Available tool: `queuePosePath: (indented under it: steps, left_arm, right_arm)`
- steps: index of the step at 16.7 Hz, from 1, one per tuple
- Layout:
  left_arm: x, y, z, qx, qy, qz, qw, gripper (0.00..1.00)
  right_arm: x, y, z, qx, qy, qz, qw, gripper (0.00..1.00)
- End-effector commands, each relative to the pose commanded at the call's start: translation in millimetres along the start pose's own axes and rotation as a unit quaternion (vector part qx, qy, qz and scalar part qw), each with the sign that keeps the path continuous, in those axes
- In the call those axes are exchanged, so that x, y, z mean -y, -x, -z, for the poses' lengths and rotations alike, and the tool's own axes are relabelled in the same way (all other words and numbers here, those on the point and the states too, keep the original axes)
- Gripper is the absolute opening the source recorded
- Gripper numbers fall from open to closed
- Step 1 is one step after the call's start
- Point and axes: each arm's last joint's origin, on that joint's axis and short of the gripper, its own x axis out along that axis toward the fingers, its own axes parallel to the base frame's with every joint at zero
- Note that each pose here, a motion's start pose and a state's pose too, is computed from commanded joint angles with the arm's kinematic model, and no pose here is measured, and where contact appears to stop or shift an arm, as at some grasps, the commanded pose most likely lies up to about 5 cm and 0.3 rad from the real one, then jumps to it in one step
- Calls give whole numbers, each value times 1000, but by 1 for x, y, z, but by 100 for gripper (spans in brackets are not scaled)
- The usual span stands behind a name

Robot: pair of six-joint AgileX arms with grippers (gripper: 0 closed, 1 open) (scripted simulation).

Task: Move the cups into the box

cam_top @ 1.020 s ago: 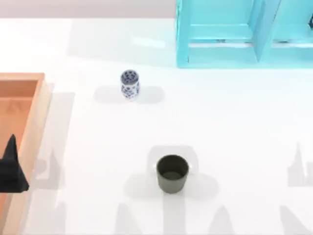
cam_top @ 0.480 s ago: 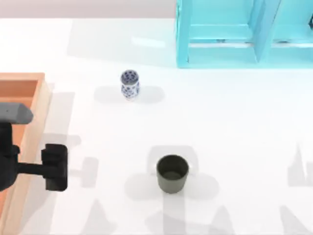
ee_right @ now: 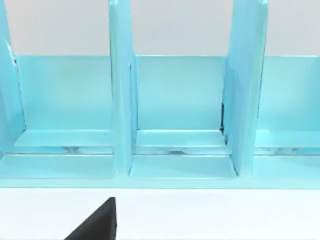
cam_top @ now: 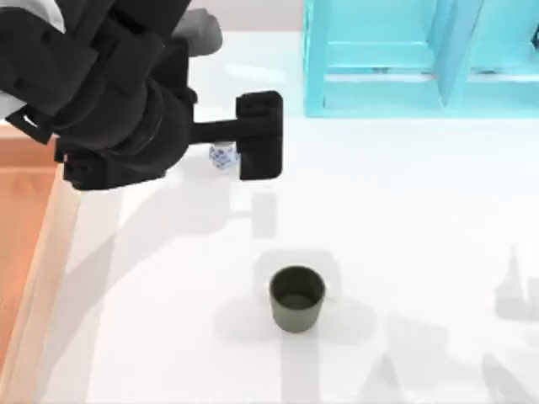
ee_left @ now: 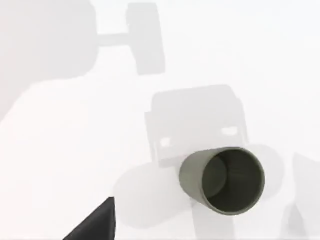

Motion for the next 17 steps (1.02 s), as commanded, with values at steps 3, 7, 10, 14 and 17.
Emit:
queuePosePath:
  steps: [3, 7, 10, 14, 17]
  left_arm:
    - [48, -25, -21, -63, 20, -18, 998, 100]
    - [92, -82, -22, -152, 38, -84, 984, 100]
    - [109, -119, -13, -199, 44, -135, 970, 100]
    - [114, -133, -8, -217, 45, -159, 962, 100]
    - [114, -133, -8, -217, 45, -159, 962, 100]
  right_arm:
    - [0, 0, 0, 0, 0, 0, 1000, 100]
    - [0, 0, 0, 0, 0, 0, 1000, 100]
    - [0, 0, 0, 0, 0, 0, 1000, 100]
    - [0, 0, 0, 0, 0, 0, 1000, 100]
    - [0, 0, 0, 0, 0, 0, 1000, 100]
